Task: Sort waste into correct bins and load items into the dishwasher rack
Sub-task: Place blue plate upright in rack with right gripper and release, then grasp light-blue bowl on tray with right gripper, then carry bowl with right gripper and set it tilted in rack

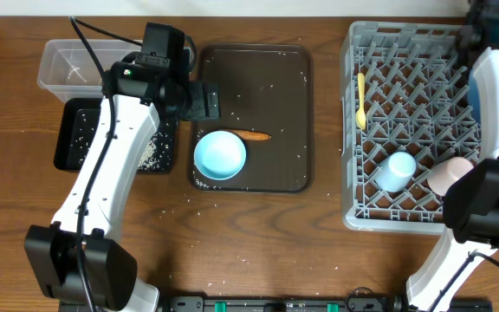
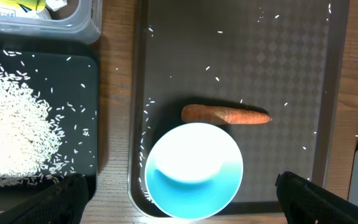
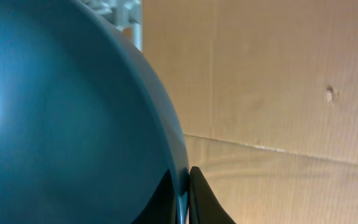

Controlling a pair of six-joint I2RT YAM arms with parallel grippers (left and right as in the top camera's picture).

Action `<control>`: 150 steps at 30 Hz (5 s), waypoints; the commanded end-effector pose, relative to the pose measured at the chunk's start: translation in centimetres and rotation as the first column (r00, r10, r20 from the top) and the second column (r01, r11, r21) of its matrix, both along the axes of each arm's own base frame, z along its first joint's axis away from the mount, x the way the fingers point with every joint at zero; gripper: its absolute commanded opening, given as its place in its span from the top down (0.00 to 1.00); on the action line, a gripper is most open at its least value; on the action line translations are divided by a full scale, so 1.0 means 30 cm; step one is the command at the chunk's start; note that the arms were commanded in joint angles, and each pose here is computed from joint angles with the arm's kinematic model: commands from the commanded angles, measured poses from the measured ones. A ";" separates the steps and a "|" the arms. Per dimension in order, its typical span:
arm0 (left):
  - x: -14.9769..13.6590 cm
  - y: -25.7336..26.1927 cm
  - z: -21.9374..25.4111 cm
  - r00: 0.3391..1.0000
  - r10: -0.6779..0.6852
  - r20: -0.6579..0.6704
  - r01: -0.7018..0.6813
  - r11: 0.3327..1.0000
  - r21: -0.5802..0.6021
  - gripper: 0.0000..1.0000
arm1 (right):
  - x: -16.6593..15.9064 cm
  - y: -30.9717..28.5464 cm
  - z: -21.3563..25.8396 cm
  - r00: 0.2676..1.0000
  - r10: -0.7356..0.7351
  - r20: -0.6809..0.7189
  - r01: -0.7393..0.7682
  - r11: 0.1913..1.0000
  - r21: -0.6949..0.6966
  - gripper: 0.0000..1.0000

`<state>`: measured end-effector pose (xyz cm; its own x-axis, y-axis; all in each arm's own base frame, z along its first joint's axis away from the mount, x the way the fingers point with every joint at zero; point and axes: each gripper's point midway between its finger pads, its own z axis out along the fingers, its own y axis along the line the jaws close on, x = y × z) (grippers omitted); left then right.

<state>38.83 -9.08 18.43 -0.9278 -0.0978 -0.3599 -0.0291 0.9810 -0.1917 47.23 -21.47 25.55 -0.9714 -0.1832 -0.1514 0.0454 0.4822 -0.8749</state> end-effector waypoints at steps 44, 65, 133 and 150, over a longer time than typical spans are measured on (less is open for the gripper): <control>-0.003 0.011 -0.020 1.000 0.002 -0.015 -0.002 1.000 0.017 0.01 | 0.112 0.893 -0.263 0.926 0.324 0.193 -0.368 0.667 0.648 0.39; -0.003 0.011 -0.020 1.000 0.002 -0.015 -0.002 1.000 0.017 0.01 | -0.222 1.789 -0.504 0.863 0.499 0.083 -0.114 0.032 0.993 0.71; -0.003 0.011 -0.020 1.000 0.002 -0.015 -0.002 1.000 0.017 0.01 | 0.096 0.929 -0.050 0.806 -0.073 0.587 -0.183 0.913 0.364 0.99; -0.004 0.011 -0.020 1.000 0.002 -0.015 -0.002 1.000 0.017 0.01 | 0.170 0.621 0.098 0.584 -0.181 0.791 0.018 0.978 0.210 0.99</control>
<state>38.81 -9.08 18.41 -0.9281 -0.0978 -0.3592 -0.0292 0.9810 -0.1916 51.88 -0.66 29.52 -0.4305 -0.0022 -0.9026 0.7298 0.5876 -0.3495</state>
